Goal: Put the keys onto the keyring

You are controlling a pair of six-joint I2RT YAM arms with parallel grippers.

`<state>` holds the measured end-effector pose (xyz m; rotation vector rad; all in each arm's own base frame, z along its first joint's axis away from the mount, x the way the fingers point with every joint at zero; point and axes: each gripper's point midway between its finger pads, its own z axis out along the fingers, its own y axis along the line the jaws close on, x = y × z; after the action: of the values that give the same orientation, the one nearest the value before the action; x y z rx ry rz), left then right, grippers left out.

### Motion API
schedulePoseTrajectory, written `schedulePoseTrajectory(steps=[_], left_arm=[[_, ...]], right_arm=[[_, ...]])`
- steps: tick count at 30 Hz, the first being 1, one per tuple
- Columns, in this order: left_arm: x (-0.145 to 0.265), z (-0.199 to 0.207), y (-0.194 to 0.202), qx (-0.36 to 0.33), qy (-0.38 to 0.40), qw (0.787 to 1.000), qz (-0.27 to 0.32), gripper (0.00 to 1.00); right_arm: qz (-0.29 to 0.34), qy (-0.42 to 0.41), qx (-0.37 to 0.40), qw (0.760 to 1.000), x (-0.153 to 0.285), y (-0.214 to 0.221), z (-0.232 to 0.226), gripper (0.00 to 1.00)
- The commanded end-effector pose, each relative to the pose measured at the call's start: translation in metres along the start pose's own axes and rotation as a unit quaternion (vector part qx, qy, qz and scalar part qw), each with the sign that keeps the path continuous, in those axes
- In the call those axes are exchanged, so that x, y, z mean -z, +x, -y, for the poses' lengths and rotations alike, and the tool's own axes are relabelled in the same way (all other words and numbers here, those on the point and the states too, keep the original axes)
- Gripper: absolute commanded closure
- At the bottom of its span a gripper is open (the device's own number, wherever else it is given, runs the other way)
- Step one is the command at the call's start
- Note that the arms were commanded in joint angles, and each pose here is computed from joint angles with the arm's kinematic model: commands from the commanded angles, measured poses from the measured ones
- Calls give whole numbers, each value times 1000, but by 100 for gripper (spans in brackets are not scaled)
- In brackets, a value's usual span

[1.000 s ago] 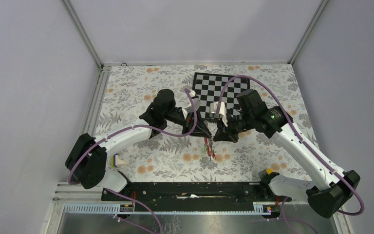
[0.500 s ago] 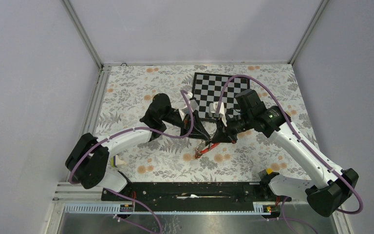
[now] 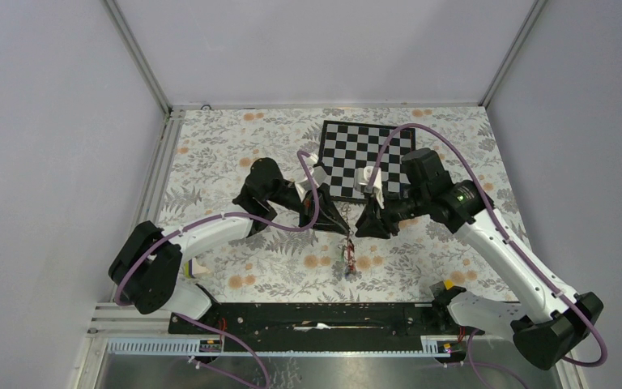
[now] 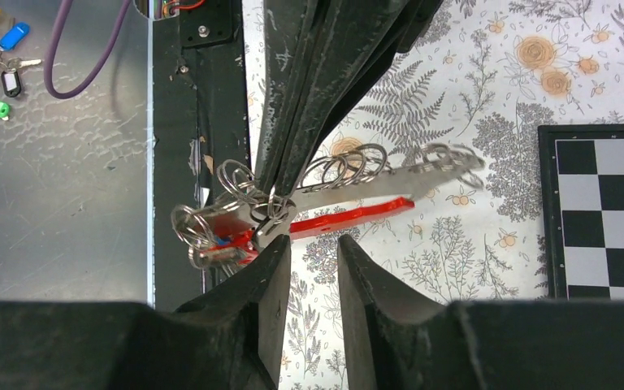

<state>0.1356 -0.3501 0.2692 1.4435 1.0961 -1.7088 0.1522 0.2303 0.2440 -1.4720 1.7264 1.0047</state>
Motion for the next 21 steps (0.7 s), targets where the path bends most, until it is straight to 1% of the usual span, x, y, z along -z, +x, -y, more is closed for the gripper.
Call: schedulePoseTrajectory(steps=[1, 10, 21], left_arm=[[-1, 3, -17, -47, 2, 999, 14, 100], [-2, -3, -18, -41, -5, 999, 16, 100], [-3, -6, -16, -35, -10, 999, 17, 100]], right_arm=[[34, -6, 22, 999, 9, -18, -7, 65], [45, -32, 12, 998, 5, -17, -13, 61], [47, -30, 0, 998, -1, -14, -7, 62]])
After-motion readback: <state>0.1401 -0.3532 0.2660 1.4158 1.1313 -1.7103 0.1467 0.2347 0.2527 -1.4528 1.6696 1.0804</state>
